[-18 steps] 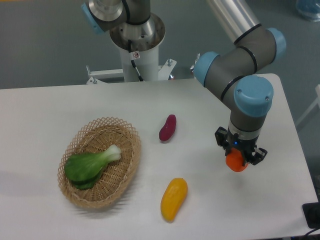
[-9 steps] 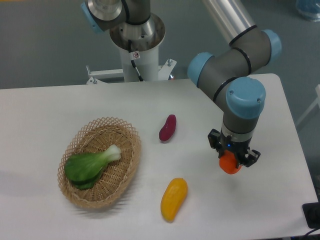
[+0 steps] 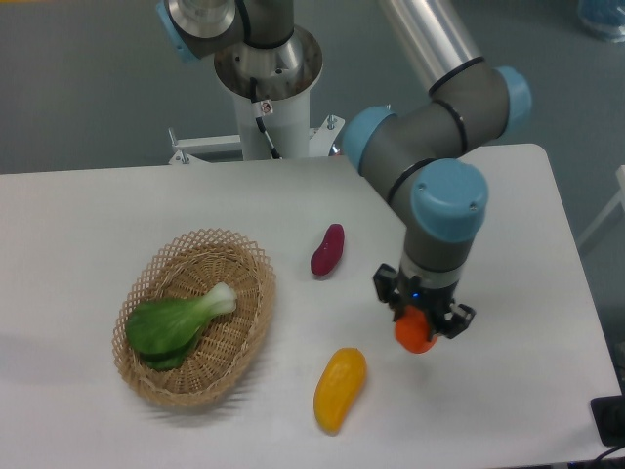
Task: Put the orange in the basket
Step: 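Carry the orange over the wicker basket and lower it inside, then open the gripper to release the orange beside the bok choy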
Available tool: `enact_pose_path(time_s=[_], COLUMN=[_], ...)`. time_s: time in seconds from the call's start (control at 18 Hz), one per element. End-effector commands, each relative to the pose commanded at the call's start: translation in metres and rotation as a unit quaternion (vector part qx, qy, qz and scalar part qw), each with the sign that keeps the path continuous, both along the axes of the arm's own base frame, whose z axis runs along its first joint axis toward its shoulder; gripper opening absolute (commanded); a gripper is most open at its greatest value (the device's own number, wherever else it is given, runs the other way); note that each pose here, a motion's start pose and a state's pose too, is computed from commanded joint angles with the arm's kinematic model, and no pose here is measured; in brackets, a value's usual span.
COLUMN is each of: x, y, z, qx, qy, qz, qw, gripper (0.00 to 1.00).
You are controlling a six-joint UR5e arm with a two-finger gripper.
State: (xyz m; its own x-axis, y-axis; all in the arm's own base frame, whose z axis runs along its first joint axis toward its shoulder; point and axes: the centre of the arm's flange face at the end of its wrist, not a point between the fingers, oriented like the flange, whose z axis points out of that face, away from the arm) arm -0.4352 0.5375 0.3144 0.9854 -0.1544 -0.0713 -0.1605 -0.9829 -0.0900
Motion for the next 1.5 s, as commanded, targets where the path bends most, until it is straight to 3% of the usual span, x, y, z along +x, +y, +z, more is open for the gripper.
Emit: enact_pose_path(time_s=[0.33,0.61,1.11,1.33,1.5], x=[0.082,0.139,0.209,0.217,0.217], y=[0.051,0.073,0.111,0.116,0.116], z=[-0.003,0.010,-0.026,-0.036,-0.035], qx=[0.008,0.043,0.045,0.039,0.040], qy=[-0.017,-0.054,-0.056,-0.057,-0.054], qz=[0.013,0.000,-0.027,-0.036,-0.039], qw=[0.9997,0.9976,0.9970,0.9969,0.9970], gripper=[0.52,0.52,0.54,0.66,0.90])
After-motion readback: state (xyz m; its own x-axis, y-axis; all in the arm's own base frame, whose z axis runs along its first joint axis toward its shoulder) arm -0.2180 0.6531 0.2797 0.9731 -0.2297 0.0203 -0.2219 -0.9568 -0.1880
